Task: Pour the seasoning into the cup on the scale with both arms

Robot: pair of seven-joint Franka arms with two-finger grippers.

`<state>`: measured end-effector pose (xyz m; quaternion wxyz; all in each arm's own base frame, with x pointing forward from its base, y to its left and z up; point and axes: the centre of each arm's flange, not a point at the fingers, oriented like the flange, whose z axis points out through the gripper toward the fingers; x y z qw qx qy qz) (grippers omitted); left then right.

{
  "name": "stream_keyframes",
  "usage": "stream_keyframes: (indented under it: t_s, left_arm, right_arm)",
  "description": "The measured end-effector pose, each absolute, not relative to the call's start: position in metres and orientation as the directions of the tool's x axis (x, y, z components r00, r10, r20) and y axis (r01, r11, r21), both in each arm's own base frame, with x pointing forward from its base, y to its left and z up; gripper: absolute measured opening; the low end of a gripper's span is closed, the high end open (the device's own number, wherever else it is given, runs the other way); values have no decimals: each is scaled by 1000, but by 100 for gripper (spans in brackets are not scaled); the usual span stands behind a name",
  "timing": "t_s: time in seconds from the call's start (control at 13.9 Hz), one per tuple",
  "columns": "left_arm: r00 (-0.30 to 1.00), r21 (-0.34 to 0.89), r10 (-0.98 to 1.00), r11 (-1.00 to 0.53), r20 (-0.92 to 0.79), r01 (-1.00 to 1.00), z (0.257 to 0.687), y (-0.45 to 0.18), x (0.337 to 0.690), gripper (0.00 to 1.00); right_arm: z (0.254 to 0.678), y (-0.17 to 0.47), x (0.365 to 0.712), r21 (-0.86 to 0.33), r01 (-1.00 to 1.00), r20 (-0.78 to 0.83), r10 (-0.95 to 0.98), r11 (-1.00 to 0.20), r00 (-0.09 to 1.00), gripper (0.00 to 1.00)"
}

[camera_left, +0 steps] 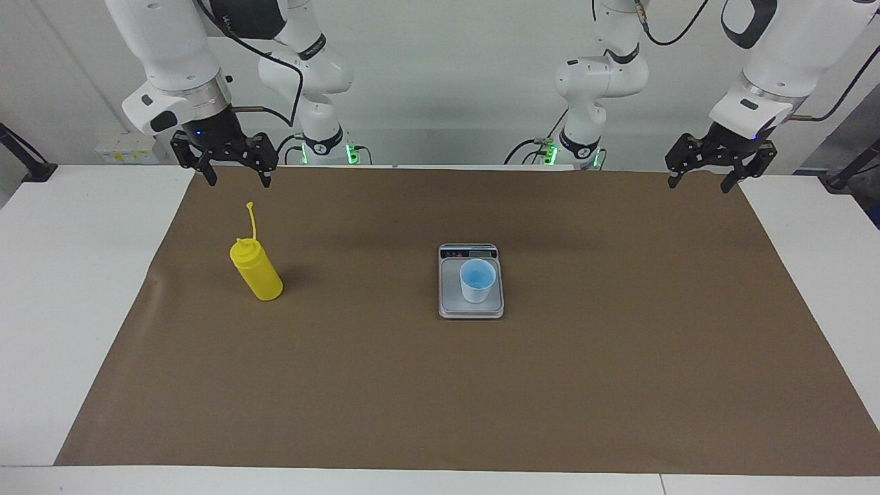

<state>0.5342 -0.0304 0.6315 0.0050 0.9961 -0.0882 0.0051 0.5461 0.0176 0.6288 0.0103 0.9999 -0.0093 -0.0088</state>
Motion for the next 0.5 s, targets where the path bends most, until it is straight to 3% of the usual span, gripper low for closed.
stream_keyframes:
  t_s: [0.5]
  left_arm:
    - [984, 9, -176, -984, 11, -176, 631, -30, 534, 100]
  right_arm:
    - [629, 20, 546, 5, -17, -16, -17, -1000, 1000, 100]
